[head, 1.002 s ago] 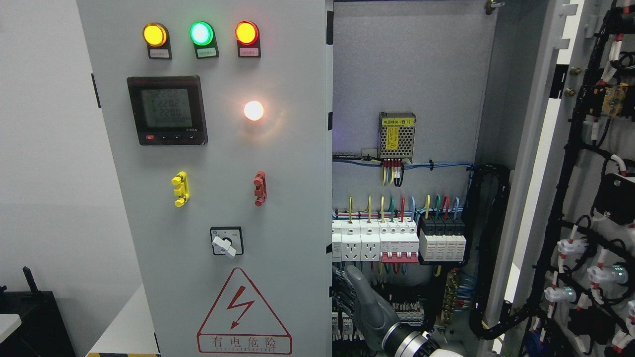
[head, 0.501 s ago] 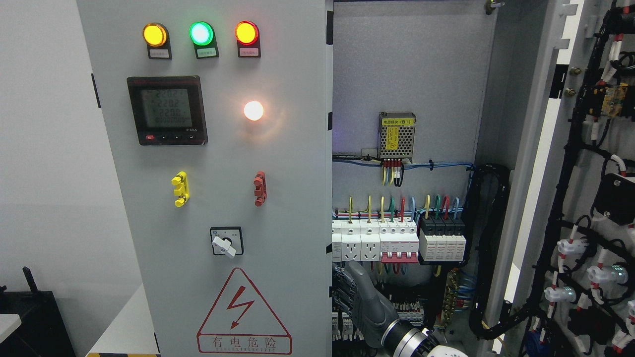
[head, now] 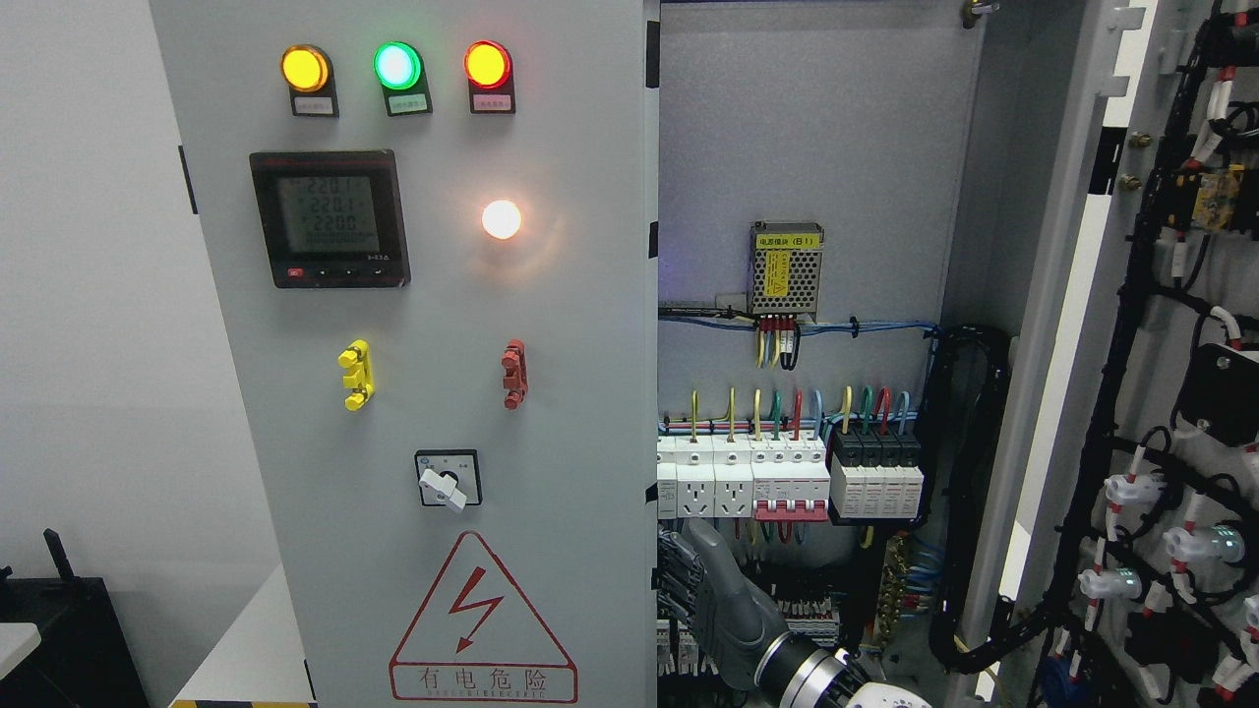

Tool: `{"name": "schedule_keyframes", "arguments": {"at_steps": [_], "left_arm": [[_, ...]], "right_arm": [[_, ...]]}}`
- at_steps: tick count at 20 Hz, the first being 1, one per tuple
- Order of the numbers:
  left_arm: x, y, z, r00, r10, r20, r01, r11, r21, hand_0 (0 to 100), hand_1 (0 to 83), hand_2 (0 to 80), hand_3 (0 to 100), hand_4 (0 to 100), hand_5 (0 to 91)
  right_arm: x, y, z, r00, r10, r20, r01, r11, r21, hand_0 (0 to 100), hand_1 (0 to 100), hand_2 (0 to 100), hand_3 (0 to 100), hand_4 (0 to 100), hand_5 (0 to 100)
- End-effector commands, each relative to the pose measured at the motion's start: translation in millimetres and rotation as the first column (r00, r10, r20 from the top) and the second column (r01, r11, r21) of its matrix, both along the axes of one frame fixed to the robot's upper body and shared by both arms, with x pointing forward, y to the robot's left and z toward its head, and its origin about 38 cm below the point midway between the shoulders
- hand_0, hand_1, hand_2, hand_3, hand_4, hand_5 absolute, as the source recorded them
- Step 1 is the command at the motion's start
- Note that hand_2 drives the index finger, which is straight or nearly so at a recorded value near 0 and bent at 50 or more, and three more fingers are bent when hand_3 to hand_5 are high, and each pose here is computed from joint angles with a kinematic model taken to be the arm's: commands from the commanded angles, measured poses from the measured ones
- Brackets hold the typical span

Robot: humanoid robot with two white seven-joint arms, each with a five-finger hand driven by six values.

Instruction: Open door with both hands

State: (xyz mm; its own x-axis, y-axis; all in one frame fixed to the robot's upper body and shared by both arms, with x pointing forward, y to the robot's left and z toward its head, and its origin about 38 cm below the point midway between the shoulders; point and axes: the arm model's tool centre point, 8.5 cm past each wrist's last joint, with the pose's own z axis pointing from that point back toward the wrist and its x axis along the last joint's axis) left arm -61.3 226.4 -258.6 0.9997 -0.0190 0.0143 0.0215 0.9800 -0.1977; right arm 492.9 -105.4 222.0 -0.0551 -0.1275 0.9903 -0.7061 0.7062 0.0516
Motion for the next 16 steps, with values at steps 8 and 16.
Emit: {"name": "schedule_keyframes", "arguments": {"at_steps": [8, 16], "left_arm": [[-11.1, -2.0, 1.7, 0.999, 0.002, -0.033, -0.002, 1.0, -0.006, 0, 0.0, 0.0, 0, 3, 0.0], [-12.0, -2.1, 1.8, 0.999, 0.002, -0.035, -0.002, 1.0, -0.006, 0, 0.0, 0.0, 0, 3, 0.0]], "right_arm": [[0.8, -3.4, 1.7, 1.0, 0.016, 0.008, -0.016, 1.0, -0.009, 0, 0, 0, 0, 0, 0], [-9.3, 1.7, 2.4, 0.998, 0.051, 0.022, -0.051, 0.999, 0.001, 0, 0, 0, 0, 0, 0]]}}
